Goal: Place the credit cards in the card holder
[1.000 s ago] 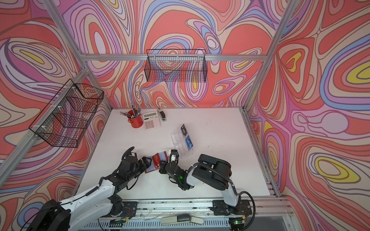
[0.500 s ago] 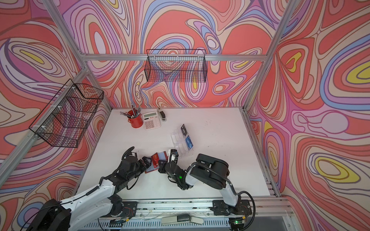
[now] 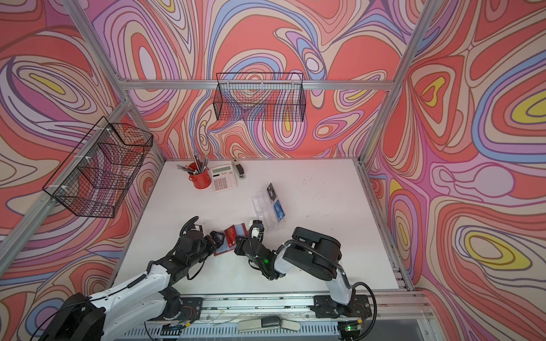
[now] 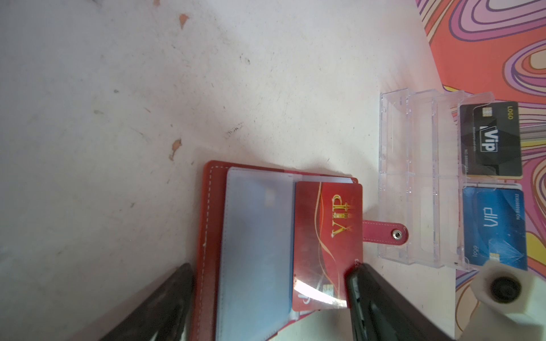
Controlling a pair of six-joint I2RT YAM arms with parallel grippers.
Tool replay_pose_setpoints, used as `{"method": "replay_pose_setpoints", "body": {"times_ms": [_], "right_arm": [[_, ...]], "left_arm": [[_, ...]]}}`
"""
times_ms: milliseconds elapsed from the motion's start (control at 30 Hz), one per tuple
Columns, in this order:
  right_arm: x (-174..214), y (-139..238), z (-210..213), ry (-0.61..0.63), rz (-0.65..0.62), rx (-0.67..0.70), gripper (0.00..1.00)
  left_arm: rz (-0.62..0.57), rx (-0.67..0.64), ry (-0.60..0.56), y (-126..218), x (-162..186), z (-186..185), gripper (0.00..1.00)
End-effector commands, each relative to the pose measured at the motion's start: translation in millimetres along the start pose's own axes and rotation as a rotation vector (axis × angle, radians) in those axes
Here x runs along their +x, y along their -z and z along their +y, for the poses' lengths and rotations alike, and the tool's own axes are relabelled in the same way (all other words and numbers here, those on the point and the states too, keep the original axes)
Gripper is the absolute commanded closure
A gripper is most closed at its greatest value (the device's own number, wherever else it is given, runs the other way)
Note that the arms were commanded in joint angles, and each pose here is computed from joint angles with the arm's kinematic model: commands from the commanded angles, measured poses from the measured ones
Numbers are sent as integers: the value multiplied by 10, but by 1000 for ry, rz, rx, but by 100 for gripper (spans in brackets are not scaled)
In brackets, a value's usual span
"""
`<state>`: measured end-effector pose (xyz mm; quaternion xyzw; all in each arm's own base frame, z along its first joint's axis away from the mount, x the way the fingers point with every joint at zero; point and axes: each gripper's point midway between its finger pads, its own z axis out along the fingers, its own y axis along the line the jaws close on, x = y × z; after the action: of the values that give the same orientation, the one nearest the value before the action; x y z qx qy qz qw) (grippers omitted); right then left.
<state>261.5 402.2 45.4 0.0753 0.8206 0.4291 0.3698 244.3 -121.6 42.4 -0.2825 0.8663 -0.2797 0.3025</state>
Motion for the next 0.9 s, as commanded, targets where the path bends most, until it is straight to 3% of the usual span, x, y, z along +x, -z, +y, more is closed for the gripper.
{"method": "replay_pose_setpoints", "body": {"times_ms": [0, 867], "right_arm": [[81, -16, -208, -7, 14, 61, 100], [351, -42, -97, -65, 54, -6, 100]], "left_arm": [[80, -114, 5, -11, 196, 314, 11], [87, -111, 2, -21, 204, 308, 11]]}}
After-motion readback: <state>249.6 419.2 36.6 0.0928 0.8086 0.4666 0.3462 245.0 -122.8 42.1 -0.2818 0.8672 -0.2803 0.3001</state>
